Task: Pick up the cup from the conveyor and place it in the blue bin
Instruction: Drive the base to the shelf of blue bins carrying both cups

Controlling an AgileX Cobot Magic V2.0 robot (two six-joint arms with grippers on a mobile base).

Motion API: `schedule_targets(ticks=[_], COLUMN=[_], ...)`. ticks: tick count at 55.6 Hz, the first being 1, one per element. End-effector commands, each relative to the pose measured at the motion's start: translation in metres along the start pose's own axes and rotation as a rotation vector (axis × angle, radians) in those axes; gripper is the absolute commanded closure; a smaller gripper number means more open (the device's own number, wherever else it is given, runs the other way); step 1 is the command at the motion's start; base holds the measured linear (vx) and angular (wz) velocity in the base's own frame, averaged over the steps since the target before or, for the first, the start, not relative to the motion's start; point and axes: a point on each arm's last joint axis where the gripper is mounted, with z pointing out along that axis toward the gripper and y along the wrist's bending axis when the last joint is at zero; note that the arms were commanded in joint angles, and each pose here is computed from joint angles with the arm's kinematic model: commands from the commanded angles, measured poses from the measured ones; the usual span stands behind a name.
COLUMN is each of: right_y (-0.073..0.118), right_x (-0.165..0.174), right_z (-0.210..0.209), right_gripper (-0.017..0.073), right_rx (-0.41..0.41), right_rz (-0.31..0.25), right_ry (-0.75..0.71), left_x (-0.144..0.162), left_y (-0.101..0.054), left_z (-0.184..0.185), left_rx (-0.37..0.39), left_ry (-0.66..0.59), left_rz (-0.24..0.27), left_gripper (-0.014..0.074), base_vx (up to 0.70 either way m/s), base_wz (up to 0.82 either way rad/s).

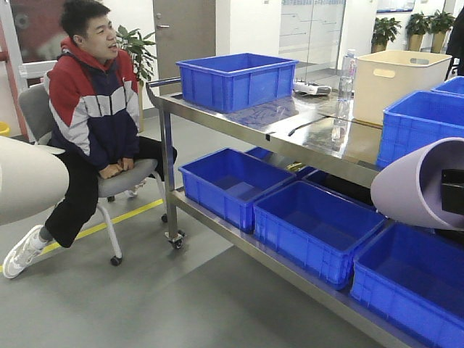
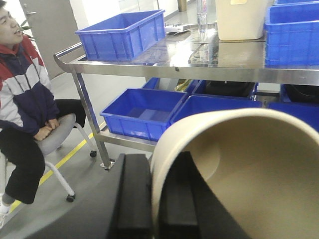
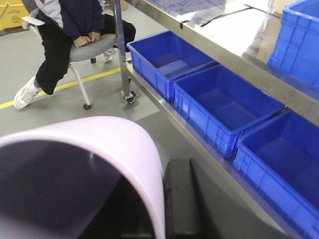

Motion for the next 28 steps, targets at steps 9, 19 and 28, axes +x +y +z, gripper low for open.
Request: schedule_targets(ticks=[9, 19, 28], right_y=[0.0004, 0.0004, 0.0004], right_x=[-0.0174, -0.0174, -0.0174], right_z=[-0.0121, -0.0121, -0.0121], right_gripper=[0.0568, 0.0568, 0.0568], right_rx=[0.005, 0.005, 0.005], right_rz=[-0.009, -0.009, -0.009], right_ry=[-0.136, -0.136, -0.136], left_x=[-0.0165, -0.0165, -0.0165], left_y=[0.0011, 0.0011, 0.0011], left_z=[-0.0052, -0.0052, -0.0052], left_rx=[-0.016, -0.016, -0.016], left_ry=[-0.119, -0.119, -0.119], left_rz=[-0.014, -0.014, -0.014], left_gripper=[0.0601, 0.0601, 0.0601], base_vx=[0.35, 0.37, 0.38], base_wz=[-0.03, -0.04, -0.08])
